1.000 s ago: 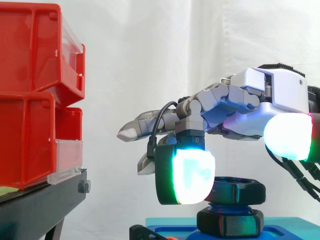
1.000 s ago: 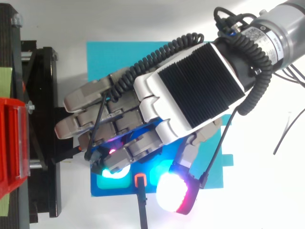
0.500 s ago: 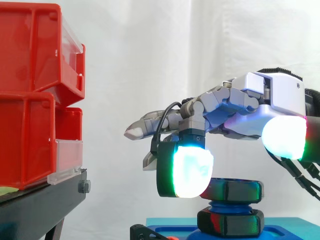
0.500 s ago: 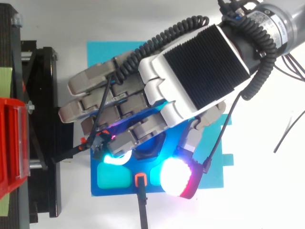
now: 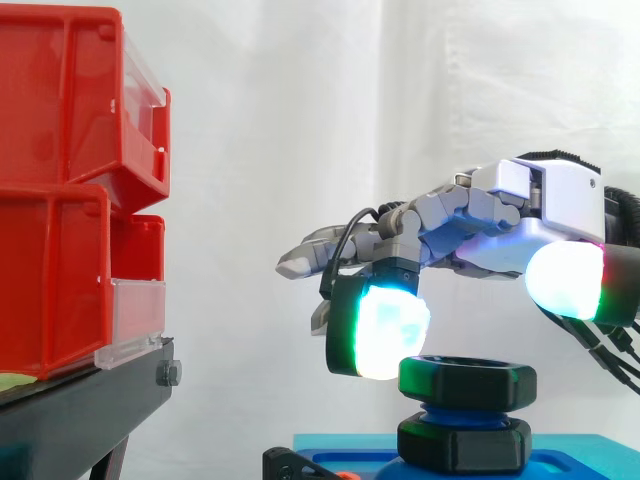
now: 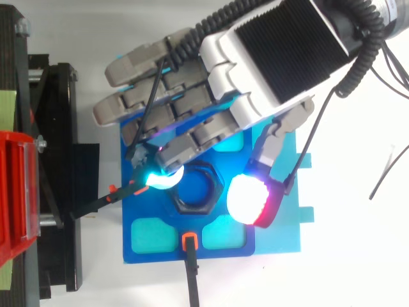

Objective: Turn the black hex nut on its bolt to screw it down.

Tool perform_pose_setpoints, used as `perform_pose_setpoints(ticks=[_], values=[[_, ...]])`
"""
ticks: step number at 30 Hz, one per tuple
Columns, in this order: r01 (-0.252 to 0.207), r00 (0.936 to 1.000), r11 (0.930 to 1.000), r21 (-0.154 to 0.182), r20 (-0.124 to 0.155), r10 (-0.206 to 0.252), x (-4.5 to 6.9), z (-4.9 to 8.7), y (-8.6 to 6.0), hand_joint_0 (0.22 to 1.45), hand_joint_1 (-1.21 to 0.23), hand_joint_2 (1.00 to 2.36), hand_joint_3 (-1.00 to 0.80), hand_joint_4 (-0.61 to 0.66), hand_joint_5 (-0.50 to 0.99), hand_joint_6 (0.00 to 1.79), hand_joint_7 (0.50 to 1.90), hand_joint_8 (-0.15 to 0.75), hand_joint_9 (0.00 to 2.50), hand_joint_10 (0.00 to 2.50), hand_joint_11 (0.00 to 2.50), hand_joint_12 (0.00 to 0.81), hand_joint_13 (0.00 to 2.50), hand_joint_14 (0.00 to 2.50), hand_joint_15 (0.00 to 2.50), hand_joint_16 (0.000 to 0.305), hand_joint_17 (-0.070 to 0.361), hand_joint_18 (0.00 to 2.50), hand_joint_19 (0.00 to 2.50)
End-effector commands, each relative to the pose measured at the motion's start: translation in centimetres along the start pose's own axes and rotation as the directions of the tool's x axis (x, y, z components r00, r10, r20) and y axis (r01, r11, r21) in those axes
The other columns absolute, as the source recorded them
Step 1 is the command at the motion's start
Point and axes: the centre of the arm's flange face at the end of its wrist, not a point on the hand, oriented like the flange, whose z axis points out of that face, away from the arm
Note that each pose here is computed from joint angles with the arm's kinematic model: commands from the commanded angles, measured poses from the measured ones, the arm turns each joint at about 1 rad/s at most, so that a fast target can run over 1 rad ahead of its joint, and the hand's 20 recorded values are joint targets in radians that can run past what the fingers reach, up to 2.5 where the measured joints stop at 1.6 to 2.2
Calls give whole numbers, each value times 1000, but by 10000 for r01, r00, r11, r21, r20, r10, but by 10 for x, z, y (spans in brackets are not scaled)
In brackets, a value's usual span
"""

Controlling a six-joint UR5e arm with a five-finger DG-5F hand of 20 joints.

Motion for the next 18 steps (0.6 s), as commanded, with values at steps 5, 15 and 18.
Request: perform_pose_setpoints(ticks=[5, 15, 18], values=[[3, 10000, 9999, -132, 50, -2, -6, -13, -10, 437, -280, 1000, -500, 145, -171, 740, 952, 216, 610, 8, 266, 138, 371, 4, 116, 13, 29, 0, 317], [-209, 9982, 9988, -448, 550, 234, -19, 10, -3, 437, -282, 1000, -500, 143, -170, 734, 958, 218, 609, 11, 261, 137, 372, 4, 116, 13, 29, 0, 305], [-65, 9967, 9988, -482, 800, 103, -19, 22, 3, 437, -283, 1000, -500, 145, -169, 730, 961, 219, 612, 8, 263, 138, 373, 6, 120, 13, 30, 0, 306]])
